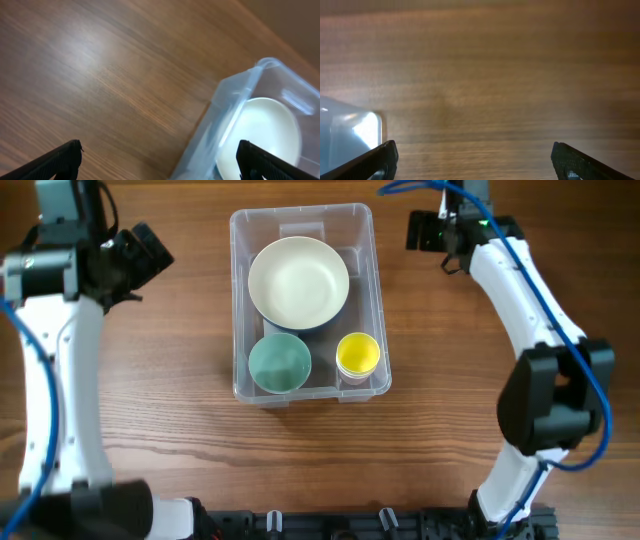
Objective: Pack container
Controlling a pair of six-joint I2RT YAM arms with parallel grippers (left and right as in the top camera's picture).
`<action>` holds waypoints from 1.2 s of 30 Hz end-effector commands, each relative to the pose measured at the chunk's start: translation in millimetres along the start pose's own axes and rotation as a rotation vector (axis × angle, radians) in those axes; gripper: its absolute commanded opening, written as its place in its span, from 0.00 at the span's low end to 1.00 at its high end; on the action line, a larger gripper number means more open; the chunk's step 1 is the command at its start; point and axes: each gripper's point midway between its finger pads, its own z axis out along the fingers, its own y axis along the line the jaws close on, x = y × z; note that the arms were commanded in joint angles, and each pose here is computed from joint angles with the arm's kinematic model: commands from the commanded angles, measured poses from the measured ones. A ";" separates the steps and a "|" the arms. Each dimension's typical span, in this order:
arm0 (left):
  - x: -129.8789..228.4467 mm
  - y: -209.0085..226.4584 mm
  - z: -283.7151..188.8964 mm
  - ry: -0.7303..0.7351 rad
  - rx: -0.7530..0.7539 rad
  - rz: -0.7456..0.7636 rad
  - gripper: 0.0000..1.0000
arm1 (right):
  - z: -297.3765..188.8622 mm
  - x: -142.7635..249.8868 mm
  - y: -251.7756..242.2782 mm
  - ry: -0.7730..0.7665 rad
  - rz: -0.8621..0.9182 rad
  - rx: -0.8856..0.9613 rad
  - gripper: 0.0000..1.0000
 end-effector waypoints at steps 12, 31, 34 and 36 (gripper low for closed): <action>23.8 6.6 28.1 0.143 -0.058 0.153 1.00 | -146.5 -16.4 -49.1 -0.083 0.155 0.069 1.00; 142.5 56.5 -82.8 -0.306 0.250 0.194 1.00 | -280.9 135.3 -82.0 -0.279 0.263 0.035 1.00; 160.1 61.8 -95.4 -0.386 0.346 0.183 1.00 | -278.6 170.1 -85.2 -0.316 0.268 0.027 1.00; 166.3 67.2 -100.9 -0.422 0.366 0.179 1.00 | -283.2 178.2 -85.2 -0.354 0.304 0.005 1.00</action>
